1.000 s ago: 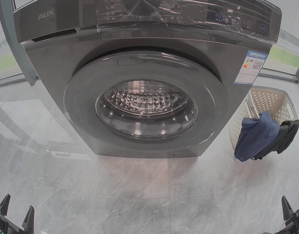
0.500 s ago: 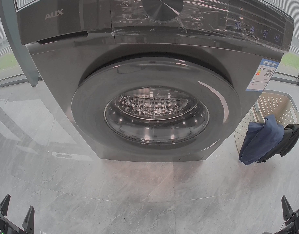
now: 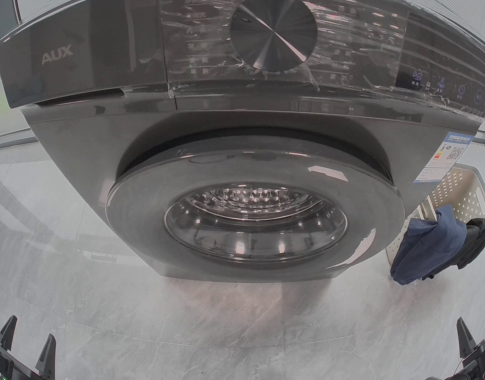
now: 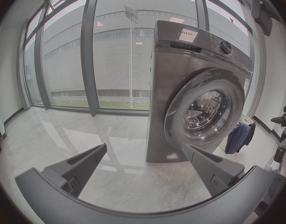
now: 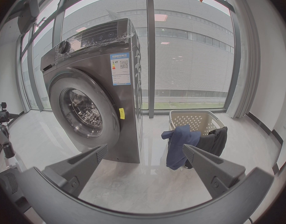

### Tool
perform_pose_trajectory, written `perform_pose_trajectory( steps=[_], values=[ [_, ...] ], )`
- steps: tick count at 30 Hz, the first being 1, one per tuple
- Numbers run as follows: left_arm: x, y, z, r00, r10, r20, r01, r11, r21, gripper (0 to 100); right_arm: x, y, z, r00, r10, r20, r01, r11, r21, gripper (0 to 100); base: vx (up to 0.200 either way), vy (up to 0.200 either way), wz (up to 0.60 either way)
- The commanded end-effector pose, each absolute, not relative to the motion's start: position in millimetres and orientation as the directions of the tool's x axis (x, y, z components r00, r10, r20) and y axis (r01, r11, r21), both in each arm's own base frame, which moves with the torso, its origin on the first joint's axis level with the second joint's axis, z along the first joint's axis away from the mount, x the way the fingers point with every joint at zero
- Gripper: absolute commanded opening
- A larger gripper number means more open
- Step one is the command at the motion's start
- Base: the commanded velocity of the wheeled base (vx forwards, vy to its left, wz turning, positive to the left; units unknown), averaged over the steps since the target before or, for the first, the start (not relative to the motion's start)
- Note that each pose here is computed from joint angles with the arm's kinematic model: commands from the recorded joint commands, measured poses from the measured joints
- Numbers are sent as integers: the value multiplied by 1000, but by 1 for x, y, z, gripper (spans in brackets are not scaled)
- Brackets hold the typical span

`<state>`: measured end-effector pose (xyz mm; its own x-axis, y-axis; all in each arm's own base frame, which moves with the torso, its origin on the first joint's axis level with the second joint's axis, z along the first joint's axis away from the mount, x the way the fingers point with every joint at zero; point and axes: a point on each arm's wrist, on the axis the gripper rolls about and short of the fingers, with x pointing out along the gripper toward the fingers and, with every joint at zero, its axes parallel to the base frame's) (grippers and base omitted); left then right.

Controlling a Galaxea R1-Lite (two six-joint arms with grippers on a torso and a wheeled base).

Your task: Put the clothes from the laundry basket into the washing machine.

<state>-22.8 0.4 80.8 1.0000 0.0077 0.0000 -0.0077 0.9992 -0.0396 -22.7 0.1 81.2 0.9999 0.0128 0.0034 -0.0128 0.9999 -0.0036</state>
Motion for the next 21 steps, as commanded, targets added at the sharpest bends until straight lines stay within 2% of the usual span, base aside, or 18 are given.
perform_pose_trajectory(
  steps=[1,4,5,7,8,10,11,13,14,15,16,21],
  values=[
    [-23,0,76,1000,8,-3,-8,999,-40,100,-23,0,76,1000,11,5,-11,1000,-5,100,0,0,0],
    [-23,0,76,1000,9,-3,-9,999,-40,100,-23,0,76,1000,5,5,-5,1000,-2,100,0,0,0],
    [-23,0,76,1000,8,-3,-8,999,-40,100,-24,0,81,999,12,38,-12,1000,-2,100,0,0,0],
    [-23,0,76,1000,8,-3,-8,999,-40,100,-36,0,122,979,14,206,-17,1000,17,100,0,0,0],
    [-23,0,76,1000,8,-3,-8,999,-40,100,-35,-1,141,977,20,210,-29,999,43,100,0,0,0],
    [-23,0,76,1000,9,-3,-9,999,-40,100,-23,0,150,994,38,107,-47,996,76,100,0,0,0],
    [-23,0,76,1000,9,-3,-9,999,-40,100,-23,0,150,994,38,107,-47,996,76,100,0,0,0],
    [-23,0,76,1000,9,-3,-9,999,-40,100,2,1,139,991,86,-104,-75,992,104,100,0,0,0],
    [-23,0,76,1000,9,-3,-9,999,-40,100,10,2,135,980,116,-162,-99,989,109,100,0,0,0],
    [-23,0,76,1000,9,-3,-9,999,-40,100,10,2,135,980,116,-162,-99,989,109,100,0,0,0],
    [-23,0,76,1000,9,-3,-9,999,-40,100,24,4,132,957,166,-237,-143,983,113,100,0,0,0],
    [-23,0,76,1000,9,-3,-9,999,-41,100,50,11,140,924,268,-272,-250,963,99,100,0,0,0]
  ],
)
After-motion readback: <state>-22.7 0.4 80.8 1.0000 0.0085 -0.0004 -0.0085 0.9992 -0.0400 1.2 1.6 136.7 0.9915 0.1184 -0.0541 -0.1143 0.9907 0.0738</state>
